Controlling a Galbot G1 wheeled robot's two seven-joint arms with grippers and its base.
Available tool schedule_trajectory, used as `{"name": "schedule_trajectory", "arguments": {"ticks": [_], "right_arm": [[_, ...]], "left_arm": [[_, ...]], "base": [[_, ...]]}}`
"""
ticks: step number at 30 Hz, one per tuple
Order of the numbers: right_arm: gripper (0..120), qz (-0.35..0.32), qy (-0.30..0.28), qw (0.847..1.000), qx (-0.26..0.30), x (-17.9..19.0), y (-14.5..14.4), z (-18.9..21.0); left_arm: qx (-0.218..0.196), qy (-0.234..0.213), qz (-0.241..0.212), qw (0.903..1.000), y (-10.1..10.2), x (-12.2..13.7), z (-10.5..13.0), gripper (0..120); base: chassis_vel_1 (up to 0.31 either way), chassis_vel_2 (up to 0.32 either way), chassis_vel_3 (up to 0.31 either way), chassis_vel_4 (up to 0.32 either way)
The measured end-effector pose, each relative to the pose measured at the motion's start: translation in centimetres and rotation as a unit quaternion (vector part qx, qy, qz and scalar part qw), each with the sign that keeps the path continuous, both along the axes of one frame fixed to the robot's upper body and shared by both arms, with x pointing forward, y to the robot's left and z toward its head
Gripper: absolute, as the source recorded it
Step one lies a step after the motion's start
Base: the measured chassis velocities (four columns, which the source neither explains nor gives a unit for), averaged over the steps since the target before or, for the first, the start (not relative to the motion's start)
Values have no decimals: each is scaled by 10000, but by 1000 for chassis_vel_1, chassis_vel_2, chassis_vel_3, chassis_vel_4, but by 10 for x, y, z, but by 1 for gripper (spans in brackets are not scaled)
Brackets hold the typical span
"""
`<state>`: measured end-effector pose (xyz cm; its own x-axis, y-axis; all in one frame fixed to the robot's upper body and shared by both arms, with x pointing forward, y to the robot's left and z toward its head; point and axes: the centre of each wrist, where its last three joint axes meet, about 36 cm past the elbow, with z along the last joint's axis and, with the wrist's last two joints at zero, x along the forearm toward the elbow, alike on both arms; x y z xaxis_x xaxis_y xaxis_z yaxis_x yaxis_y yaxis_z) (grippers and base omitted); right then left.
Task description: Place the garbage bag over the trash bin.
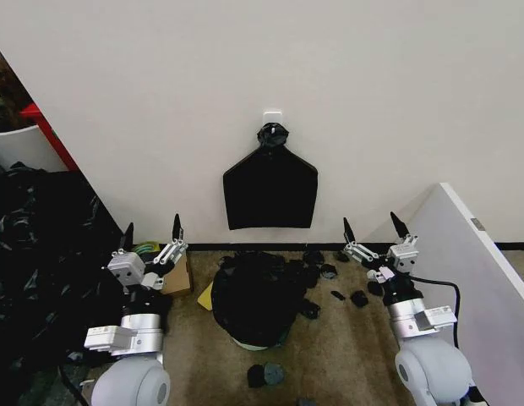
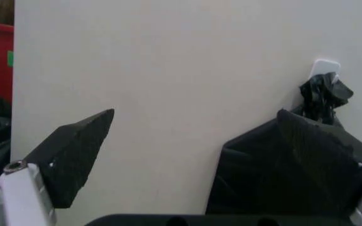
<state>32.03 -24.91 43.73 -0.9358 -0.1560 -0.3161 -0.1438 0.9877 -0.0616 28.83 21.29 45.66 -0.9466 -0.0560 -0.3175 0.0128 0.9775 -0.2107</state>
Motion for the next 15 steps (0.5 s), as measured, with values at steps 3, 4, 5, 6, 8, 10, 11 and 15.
{"name": "schedule_trajectory", "arguments": {"ticks": [3,4,5,6,8,10,11,15], "right_arm": [[100,-25,-1,10000,50,0,3,0],[100,-49,4,10000,57,1,4,-1],[100,-49,4,10000,57,1,4,-1],[100,-53,5,10000,54,2,4,-1],[100,-38,50,10000,13,3,3,-2],[100,-5,70,10000,-23,3,2,-3],[100,2,74,10000,-28,3,3,-3],[100,1,98,9999,-24,3,4,-5]], "left_arm": [[35,58,-34,10000,-1,1,-3,100],[70,93,-50,9999,-1,2,-5,100],[70,93,-50,9999,-1,2,-5,100],[77,101,-54,9999,-2,2,-5,100],[96,130,-78,9998,-3,1,-7,100],[113,151,-100,9998,-4,-1,-7,100],[117,154,-106,9998,-4,-2,-7,100],[132,209,-105,9996,-5,-3,-6,100]], "base": [[0,0,0,0],[0,0,0,0],[0,0,0,0],[0,0,0,0],[0,0,0,0],[0,0,0,0],[0,0,0,0],[0,0,0,0]]}}
